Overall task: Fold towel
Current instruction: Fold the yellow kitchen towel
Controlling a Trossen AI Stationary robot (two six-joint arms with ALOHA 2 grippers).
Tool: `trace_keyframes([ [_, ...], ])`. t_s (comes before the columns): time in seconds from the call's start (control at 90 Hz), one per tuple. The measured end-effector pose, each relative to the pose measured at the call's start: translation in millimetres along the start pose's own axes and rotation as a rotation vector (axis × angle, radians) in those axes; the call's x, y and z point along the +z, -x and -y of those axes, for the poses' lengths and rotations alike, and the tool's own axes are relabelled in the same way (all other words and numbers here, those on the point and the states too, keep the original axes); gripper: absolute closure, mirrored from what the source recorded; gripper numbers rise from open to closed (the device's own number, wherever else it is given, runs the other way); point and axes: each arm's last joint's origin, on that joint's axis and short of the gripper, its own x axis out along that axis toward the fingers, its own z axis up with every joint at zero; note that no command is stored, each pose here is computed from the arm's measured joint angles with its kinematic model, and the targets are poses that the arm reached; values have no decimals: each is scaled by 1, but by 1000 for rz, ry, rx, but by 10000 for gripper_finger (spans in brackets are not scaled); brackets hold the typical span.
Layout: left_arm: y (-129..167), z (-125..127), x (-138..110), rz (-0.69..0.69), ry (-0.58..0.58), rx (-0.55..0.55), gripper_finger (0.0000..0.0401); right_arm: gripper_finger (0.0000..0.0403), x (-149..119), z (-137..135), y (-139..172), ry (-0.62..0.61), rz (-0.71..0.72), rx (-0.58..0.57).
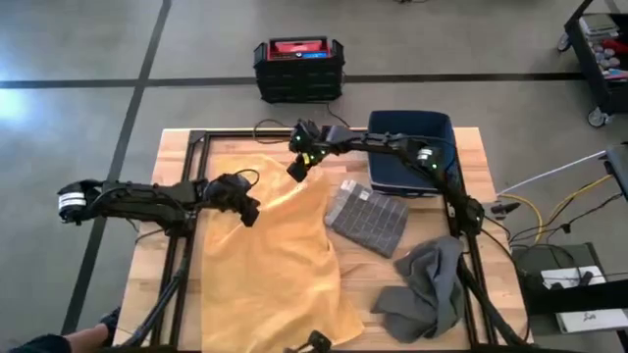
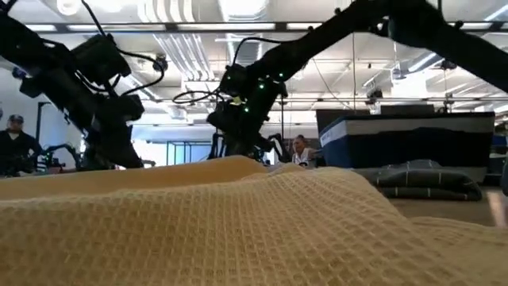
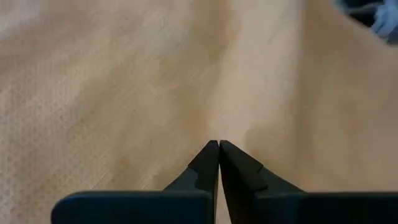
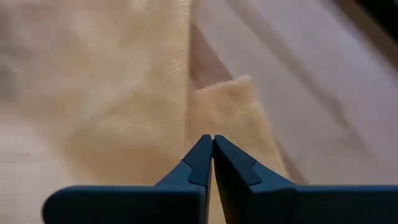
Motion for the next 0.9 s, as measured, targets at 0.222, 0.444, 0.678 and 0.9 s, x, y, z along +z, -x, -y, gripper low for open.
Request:
trace_keyframes([
  [0.222,2,5,10,105,3,-55,401,401,21,-6,16,58,-23,54],
  [0.444,2,6,12,121,4,-63,401,401,38,37,46,-15,15,17],
  [0.678,3,10,24,259,-53,-87,401,401,35,42,48,59,-28,11],
  [0.9,-11,8,82,330,-180,40,401,400,42,14,92,130,50,24],
])
